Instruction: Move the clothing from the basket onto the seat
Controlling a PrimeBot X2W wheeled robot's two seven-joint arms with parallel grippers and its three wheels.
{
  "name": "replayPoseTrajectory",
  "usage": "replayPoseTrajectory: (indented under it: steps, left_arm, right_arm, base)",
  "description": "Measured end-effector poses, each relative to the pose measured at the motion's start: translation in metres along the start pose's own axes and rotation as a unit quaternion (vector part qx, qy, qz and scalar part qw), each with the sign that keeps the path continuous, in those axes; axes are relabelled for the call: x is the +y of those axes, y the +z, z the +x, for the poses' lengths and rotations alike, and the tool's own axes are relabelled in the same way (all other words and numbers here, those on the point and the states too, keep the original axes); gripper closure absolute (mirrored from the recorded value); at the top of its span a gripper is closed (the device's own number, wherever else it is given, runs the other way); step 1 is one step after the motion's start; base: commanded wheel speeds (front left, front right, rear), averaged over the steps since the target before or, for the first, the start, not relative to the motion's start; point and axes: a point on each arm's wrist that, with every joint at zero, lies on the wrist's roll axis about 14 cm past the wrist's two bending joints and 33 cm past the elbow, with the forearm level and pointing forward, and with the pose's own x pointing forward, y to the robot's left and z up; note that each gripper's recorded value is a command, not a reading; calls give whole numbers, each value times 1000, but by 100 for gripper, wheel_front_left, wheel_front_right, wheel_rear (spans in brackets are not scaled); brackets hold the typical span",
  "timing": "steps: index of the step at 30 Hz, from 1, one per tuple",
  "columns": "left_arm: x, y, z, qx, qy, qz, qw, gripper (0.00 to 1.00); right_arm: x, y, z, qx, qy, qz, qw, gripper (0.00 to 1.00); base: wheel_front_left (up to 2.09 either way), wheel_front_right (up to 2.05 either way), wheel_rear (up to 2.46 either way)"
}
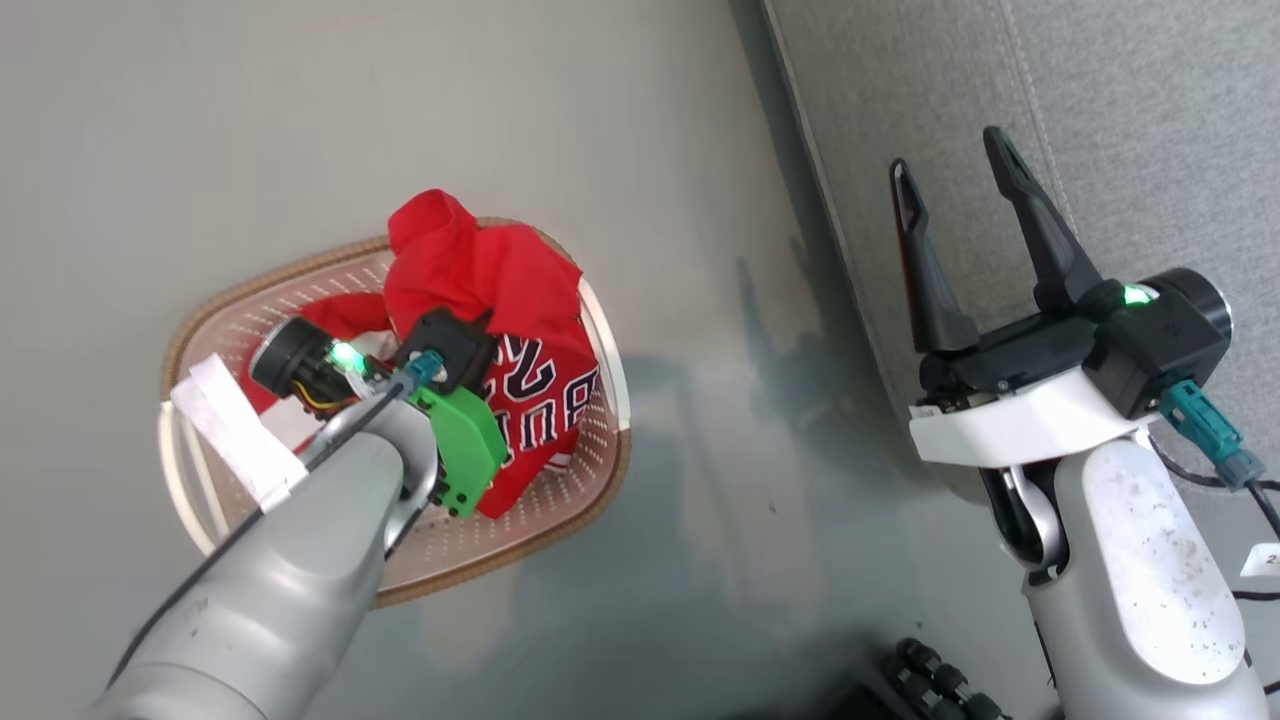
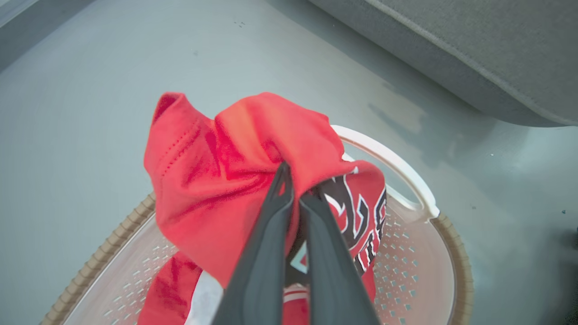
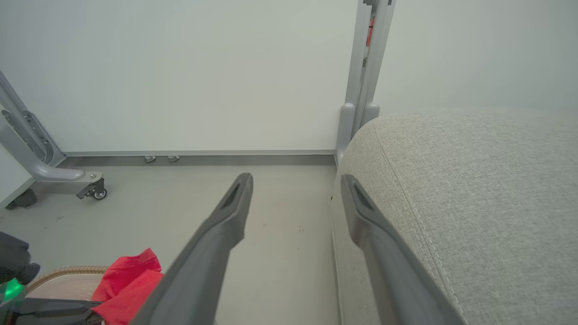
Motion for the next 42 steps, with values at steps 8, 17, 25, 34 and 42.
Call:
replayPoseTrajectory:
  steps: [8,17,25,34,42]
  left_arm:
    - [-1,59,-40,-91,42,-2,995,100]
    - [0,122,-92,-192,88,10,977,100]
    - [-4,180,-145,-288,125,26,949,100]
    - [-19,244,-199,-387,141,61,909,100]
    - [-44,302,-239,-463,130,112,869,100]
  right_arm:
    - [11,27,-15,-22,6,11,1000,0]
    - [26,52,-32,-43,20,21,999,0]
    - [35,71,-50,-60,27,26,998,0]
    - [46,89,-63,-79,38,32,996,0]
    - [53,100,-71,-93,46,37,994,0]
  base:
    - [0,0,0]
    - [0,0,0]
    - [0,0,0]
    - [0,0,0]
    - [0,0,0]
